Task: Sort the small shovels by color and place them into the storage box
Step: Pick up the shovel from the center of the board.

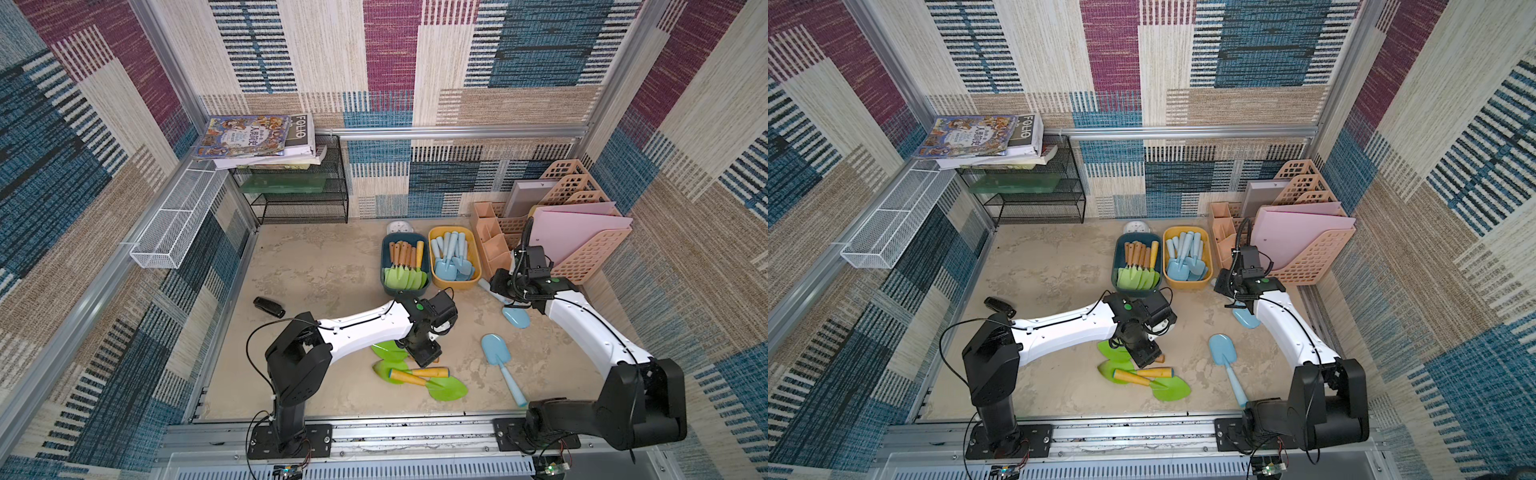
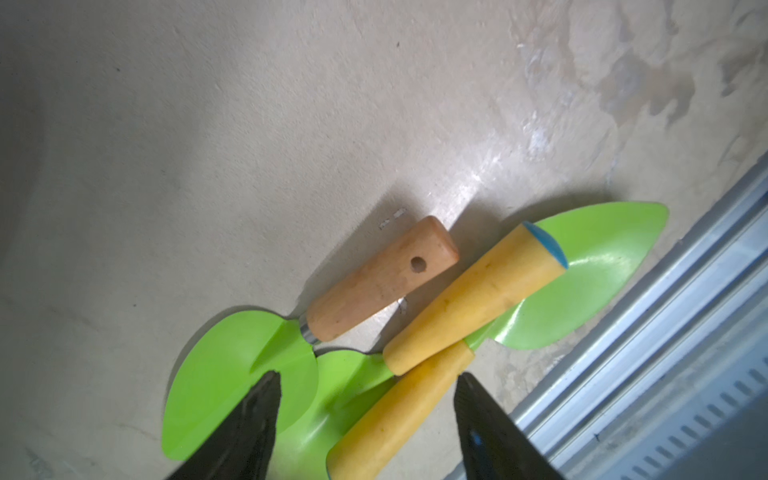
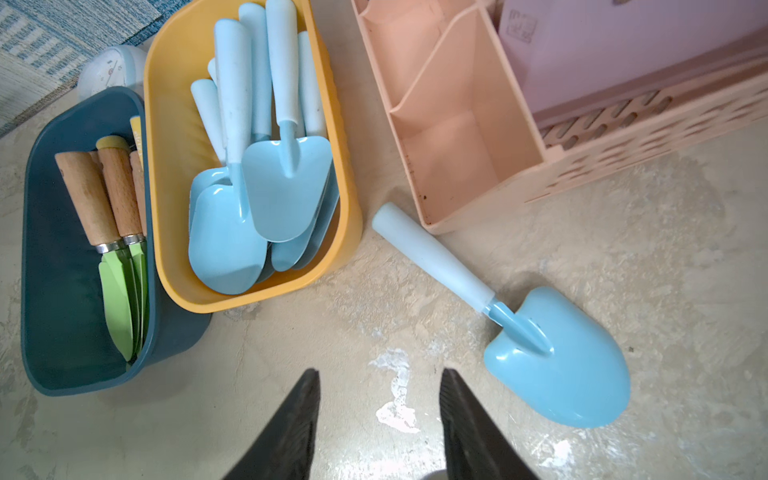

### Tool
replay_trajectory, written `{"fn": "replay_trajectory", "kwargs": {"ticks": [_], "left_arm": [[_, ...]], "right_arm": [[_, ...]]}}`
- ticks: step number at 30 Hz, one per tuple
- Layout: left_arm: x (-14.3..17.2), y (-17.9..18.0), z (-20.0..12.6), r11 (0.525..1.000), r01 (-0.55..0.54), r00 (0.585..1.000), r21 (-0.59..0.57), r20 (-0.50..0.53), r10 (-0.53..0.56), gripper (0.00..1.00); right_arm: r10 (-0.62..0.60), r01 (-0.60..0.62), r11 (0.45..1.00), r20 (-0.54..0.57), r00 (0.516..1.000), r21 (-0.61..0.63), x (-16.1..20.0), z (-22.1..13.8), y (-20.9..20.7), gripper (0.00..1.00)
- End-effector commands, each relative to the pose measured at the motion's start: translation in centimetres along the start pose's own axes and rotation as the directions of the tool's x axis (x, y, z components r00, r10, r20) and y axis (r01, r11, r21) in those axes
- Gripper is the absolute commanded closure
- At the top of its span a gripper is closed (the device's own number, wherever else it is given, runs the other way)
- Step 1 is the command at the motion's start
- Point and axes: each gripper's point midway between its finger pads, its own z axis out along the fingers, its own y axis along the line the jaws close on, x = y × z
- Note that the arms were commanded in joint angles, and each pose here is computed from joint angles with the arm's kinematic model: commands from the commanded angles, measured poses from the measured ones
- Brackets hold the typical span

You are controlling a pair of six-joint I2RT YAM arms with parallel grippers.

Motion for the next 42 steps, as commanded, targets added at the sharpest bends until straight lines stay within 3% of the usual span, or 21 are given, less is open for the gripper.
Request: {"fn": "replay_trajectory", "kwargs": {"ticks": [1, 18, 31, 35, 42], "left_arm": [[1.0, 0.9, 0.3, 0.998, -0.043, 0.998, -0.054, -0.058, 0.039, 0.33], [-0.4, 1.7, 4.9, 0.991, -0.107, 0.983, -0.083, -0.156, 0.093, 0.36], [-2.4, 5.0, 5.8, 0.987, -0.116, 0.984, -0.108, -0.145, 0.100, 0.82], [-3.5, 6.9, 4.6, 0.981, -0.105, 0.990, -0.164, -0.109, 0.087, 1.00], [-6.6, 8.8, -3.1, 0.983, -0.029, 0.994, -0.179, 0.094, 0.047, 1.00]], "right_arm": [[-0.002, 0.003, 1.000, 0.018, 1.000, -0.024, -0.3, -0.1, 0.2, 0.50], [0.031, -0.030, 0.999, 0.023, 0.999, -0.032, -0.3, -0.1, -1.3, 0.51], [0.053, -0.052, 0.998, 0.013, 0.999, -0.023, 0.0, 0.5, -2.4, 0.51], [0.059, -0.058, 0.998, 0.009, 0.998, -0.023, 0.2, 0.7, -2.5, 0.51], [0.062, -0.062, 0.998, -0.003, 0.998, -0.024, 0.7, 1.2, -2.6, 0.51]]}}
